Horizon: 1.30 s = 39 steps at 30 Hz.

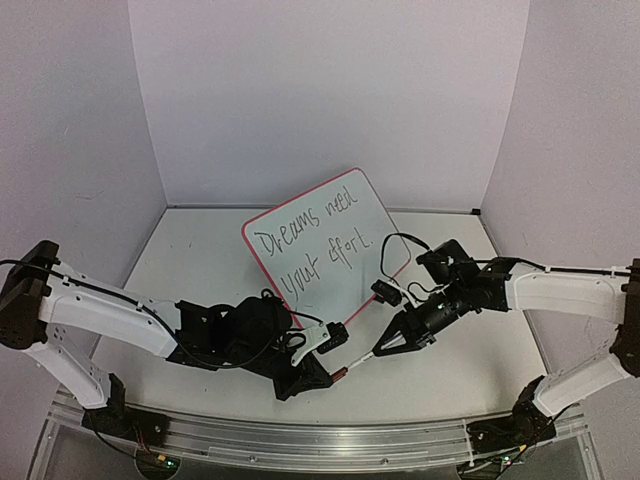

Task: Write a sentence on the whiteboard
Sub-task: Insert the whiteboard marker without the cap into the pen cap.

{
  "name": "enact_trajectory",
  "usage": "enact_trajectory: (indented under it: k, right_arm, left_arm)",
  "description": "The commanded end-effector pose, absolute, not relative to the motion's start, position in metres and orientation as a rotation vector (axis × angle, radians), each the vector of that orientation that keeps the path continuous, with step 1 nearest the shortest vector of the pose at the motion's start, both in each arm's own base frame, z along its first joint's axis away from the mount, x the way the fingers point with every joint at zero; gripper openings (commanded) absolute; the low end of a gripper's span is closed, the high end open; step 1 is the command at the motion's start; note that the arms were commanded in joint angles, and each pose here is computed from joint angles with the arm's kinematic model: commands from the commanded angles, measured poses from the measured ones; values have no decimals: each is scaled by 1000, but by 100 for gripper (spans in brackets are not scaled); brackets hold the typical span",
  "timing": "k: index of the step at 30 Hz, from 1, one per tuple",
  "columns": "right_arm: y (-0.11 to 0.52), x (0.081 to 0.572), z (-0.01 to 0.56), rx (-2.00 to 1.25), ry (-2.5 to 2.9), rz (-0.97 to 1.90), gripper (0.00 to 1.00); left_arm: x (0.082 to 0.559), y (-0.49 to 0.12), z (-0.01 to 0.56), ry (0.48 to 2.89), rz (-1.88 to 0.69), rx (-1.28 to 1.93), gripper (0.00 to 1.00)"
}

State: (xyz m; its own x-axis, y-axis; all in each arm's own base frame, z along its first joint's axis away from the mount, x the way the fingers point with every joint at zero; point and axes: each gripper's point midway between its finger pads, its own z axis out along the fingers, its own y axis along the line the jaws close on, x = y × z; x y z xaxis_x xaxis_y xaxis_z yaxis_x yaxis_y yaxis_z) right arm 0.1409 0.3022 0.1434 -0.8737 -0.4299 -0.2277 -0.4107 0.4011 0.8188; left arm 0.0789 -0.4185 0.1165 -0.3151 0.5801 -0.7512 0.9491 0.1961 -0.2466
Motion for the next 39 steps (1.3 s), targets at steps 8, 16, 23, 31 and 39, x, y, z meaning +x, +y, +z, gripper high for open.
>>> enact_trajectory:
  k: [8,16,23,31,39]
  right_arm:
    - [306,141,167,836,-2609,-1595,0]
    - [307,136,166,846,-2566,-1609,0]
    - [307,134,163,843,-2551,-1604,0]
    - [306,134,155,831,-2558,-1578,0]
    - [307,137,153,833,-2572,-1568,0]
  left_arm:
    - [83,-427,127,1942,-999,1403,0]
    - [86,-430,128,1936,-999,1399,0]
    - [88,-430,127,1942,-995,1398,0]
    - [89,-431,131,1930,-1001,1392,0]
    - [88,-431,134,1917,-1008,1403,0]
